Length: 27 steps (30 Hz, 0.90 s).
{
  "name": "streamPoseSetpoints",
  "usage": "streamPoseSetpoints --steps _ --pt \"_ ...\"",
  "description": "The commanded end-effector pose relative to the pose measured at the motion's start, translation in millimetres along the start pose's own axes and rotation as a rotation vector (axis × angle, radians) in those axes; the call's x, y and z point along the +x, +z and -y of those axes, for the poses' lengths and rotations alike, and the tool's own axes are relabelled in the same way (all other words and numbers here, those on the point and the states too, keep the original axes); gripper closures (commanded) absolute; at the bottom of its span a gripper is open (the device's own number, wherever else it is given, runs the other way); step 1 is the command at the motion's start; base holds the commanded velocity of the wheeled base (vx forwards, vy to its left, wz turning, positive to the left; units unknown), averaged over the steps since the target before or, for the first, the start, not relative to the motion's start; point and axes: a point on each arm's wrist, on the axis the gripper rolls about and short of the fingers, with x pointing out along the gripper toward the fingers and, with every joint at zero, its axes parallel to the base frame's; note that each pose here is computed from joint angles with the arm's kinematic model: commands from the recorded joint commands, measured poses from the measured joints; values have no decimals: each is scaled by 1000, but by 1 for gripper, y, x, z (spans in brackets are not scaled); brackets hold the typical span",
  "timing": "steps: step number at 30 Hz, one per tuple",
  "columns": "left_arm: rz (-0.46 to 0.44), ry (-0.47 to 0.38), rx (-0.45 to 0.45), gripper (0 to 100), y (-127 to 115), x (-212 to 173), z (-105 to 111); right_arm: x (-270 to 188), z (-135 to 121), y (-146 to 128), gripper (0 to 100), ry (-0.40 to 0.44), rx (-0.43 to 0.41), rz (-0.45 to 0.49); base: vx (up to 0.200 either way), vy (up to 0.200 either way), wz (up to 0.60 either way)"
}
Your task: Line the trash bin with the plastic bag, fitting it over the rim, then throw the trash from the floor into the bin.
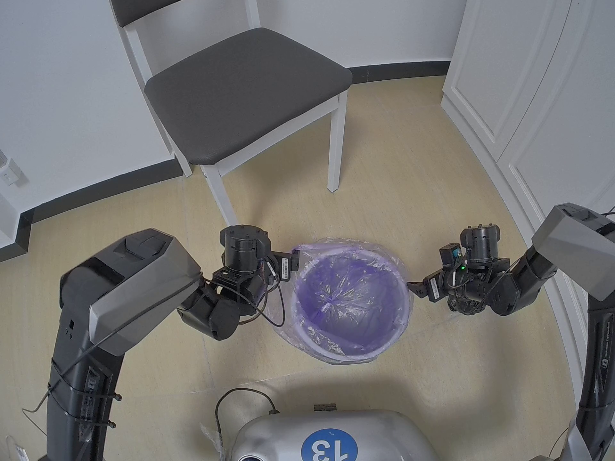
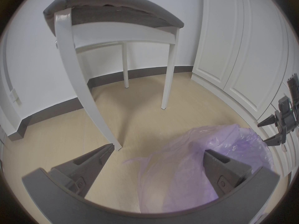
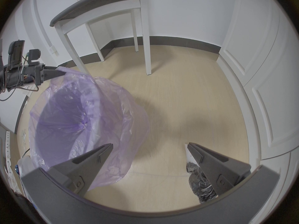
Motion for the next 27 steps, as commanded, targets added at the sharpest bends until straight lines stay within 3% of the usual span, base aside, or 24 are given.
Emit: streamPoseSetpoints --steps 1,18,27 --pt "-30 20 -13 0 -13 5 -8 15 -2 -15 0 8 7 -38 0 0 0" --pt "-74 18 -158 0 -60 36 -5 23 -7 -26 0 18 35 -68 0 0 0" --pt "-51 24 -205 0 -51 38 -8 29 -7 -29 0 19 37 -74 0 0 0"
